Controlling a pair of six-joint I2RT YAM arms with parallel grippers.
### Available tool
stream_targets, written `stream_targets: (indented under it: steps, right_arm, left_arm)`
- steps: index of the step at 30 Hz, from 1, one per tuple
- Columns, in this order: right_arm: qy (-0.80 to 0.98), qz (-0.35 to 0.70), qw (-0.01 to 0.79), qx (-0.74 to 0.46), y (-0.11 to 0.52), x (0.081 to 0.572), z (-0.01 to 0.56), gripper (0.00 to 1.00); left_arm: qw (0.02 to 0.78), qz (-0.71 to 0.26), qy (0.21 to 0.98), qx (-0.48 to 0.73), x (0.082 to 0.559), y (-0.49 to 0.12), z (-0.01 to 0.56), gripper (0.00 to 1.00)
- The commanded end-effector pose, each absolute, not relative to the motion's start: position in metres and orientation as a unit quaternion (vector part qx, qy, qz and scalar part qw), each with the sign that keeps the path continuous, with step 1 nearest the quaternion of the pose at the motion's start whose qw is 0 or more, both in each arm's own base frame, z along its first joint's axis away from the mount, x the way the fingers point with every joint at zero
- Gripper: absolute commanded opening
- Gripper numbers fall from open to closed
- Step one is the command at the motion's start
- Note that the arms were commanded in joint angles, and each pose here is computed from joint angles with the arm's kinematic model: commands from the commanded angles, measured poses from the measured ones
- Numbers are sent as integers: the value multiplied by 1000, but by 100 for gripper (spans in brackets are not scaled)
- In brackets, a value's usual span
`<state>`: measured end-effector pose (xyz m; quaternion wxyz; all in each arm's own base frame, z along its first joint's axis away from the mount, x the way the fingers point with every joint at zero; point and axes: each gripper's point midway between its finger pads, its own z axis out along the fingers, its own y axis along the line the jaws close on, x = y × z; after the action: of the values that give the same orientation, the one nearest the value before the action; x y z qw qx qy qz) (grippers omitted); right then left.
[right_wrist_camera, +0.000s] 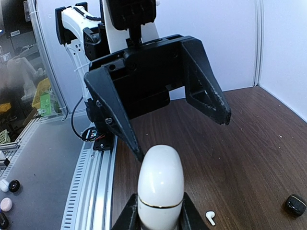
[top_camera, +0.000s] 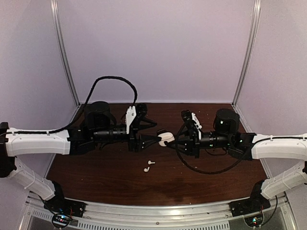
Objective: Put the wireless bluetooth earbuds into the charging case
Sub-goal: Open the charging case.
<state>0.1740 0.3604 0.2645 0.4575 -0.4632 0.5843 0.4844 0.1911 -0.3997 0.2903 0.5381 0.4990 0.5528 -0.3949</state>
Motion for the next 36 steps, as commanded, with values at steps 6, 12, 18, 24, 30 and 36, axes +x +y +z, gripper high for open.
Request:
stream_targets:
  steps: [6, 12, 18, 24, 30, 36]
  right_arm:
    - [555, 478, 482, -481, 361, 166, 284, 0]
    - [560, 473, 485, -477, 362, 168, 283, 0]
    - [556, 475, 485, -479, 362, 166, 285, 0]
    - [553, 475, 481, -487, 362, 161, 281, 0]
    - [550, 449, 489, -506, 364, 157, 274, 0]
    - [549, 442, 490, -512, 363, 155, 273, 0]
  left_arm:
    - [537, -414, 546, 493, 195, -403, 305, 65]
    - [505, -438, 531, 521, 183, -410, 296, 66]
    - [498, -427, 537, 530, 188, -417, 289, 65]
    - [513, -423, 547, 508, 201, -412, 296, 64]
    - [519, -443, 547, 485, 206, -404, 309, 63]
    - [522, -446, 548, 478, 210, -401, 312, 63]
